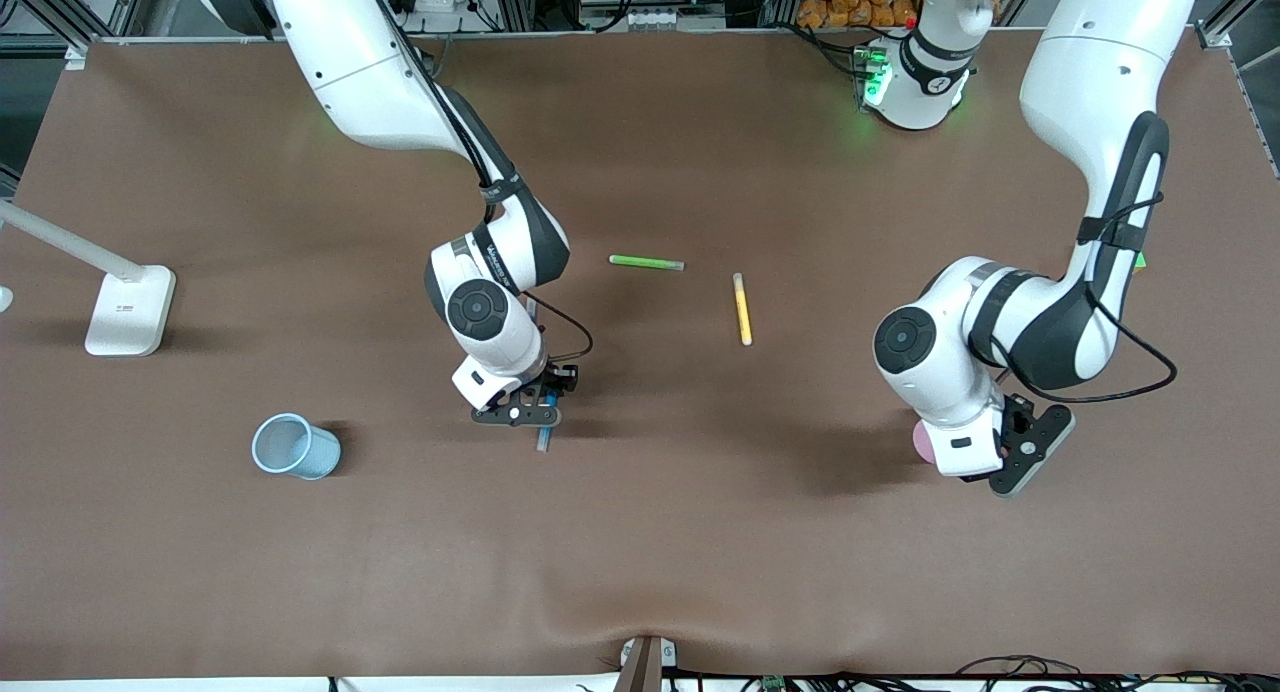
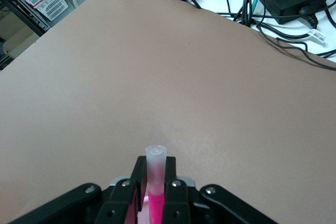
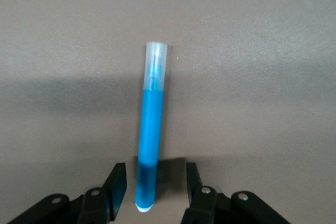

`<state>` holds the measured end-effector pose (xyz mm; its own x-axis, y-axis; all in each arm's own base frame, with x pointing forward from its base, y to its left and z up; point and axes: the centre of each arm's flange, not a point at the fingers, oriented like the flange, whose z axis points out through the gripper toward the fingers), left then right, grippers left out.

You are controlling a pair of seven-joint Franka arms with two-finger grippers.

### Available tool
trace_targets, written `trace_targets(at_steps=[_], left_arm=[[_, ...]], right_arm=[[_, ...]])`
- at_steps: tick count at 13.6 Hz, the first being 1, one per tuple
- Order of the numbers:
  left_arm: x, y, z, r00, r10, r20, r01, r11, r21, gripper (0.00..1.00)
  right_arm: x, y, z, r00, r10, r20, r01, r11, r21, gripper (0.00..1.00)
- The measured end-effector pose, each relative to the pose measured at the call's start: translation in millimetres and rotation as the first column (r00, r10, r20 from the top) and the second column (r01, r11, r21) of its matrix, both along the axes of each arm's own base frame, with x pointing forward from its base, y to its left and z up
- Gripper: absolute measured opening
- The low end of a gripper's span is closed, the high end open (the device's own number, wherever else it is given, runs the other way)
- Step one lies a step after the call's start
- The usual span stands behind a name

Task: Place pink and blue markers in matching cups
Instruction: 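Hold the pink marker over the pink cup while the right gripper grasps the blue marker, then drop the pink marker in the pink cup while the right gripper carries blue marker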

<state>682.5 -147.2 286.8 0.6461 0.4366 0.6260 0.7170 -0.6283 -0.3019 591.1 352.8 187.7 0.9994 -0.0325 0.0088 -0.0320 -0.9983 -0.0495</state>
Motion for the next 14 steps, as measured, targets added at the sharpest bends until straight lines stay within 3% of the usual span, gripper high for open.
trace_targets(at_steps=[1,3,4,9,10,11,14], left_arm=[[-1,0,-1,1.0,0.002,0.0,-0.002,1.0,0.0,0.17],[-6,-1,-12,1.0,0.007,-0.013,-0.007,1.0,0.002,0.17],[-8,-1,-19,1.0,0.017,-0.016,-0.017,1.0,0.001,0.17],[-11,2,-32,0.999,0.043,-0.026,-0.043,0.999,0.009,0.17],[-11,3,-32,0.998,0.048,-0.028,-0.047,0.999,0.014,0.21],[-11,4,-30,0.998,0.051,-0.027,-0.05,0.999,0.016,0.32],[-9,5,-24,0.998,0.054,-0.023,-0.054,0.998,0.022,0.65]], right_arm=[[-1,1,-2,1.0,0.002,-0.001,-0.002,1.0,-0.001,0.52],[-2,3,-4,1.0,0.005,-0.003,-0.005,1.0,-0.003,0.31],[-3,4,-5,1.0,0.007,-0.004,-0.007,1.0,-0.003,0.26],[-2,5,-3,1.0,0.008,0.003,-0.008,1.0,-0.002,0.18],[2,5,2,1.0,0.005,0.012,-0.005,1.0,0.0,0.18],[7,5,8,1.0,0.002,0.016,-0.002,1.0,0.002,0.18],[33,-4,50,0.999,-0.022,-0.034,0.022,1.0,-0.013,0.18]])
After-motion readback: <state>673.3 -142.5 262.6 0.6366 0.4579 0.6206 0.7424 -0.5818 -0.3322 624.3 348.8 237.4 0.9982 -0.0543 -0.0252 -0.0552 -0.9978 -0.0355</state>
